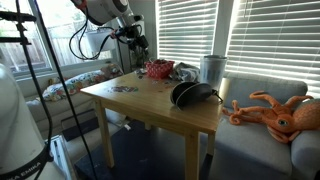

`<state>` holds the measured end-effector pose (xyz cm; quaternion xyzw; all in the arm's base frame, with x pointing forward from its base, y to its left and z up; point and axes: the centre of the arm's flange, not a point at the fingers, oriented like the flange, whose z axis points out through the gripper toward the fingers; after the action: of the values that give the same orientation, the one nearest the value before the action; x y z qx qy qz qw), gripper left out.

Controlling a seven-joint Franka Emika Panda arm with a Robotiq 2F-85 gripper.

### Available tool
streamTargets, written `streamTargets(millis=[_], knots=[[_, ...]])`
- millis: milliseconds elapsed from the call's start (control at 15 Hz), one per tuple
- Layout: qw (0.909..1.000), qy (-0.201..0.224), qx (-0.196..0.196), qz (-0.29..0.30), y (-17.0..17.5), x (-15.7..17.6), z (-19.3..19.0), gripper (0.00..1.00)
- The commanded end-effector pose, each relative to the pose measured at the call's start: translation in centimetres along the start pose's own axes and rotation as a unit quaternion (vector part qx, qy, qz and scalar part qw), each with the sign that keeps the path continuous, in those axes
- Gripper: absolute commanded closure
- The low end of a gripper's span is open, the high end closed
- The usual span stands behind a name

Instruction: Move the red box forward

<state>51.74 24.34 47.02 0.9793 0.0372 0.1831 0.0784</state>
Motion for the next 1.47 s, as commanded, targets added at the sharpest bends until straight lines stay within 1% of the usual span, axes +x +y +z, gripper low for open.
streamTargets(millis=[0,67,133,267,333,467,733,800,1000,1200,1333,1400], knots=[[0.9999,0.008,-0.004,0.006,-1.9,2.6,1.8,0.00],[0.9999,0.006,-0.005,0.006,-2.1,2.8,2.2,0.00],[1.0000,0.002,-0.005,0.007,-2.3,3.0,2.6,0.04],[1.0000,-0.002,-0.002,0.008,-2.6,3.3,3.4,0.18],[0.9999,-0.004,-0.002,0.009,-2.6,3.5,3.7,0.31],[0.9999,-0.007,-0.003,0.013,-2.5,3.9,4.3,0.44],[0.9996,-0.013,-0.012,0.022,-1.7,4.5,5.2,0.54],[0.9995,-0.014,-0.013,0.024,-1.4,4.6,5.4,0.51],[0.9993,-0.021,-0.016,0.027,-1.1,4.6,5.9,0.56],[0.9987,-0.037,-0.019,0.030,-0.9,4.5,6.5,0.59],[0.9985,-0.041,-0.021,0.030,-1.0,4.4,6.9,0.70],[0.9984,-0.043,-0.022,0.031,-1.0,4.4,7.0,0.79]])
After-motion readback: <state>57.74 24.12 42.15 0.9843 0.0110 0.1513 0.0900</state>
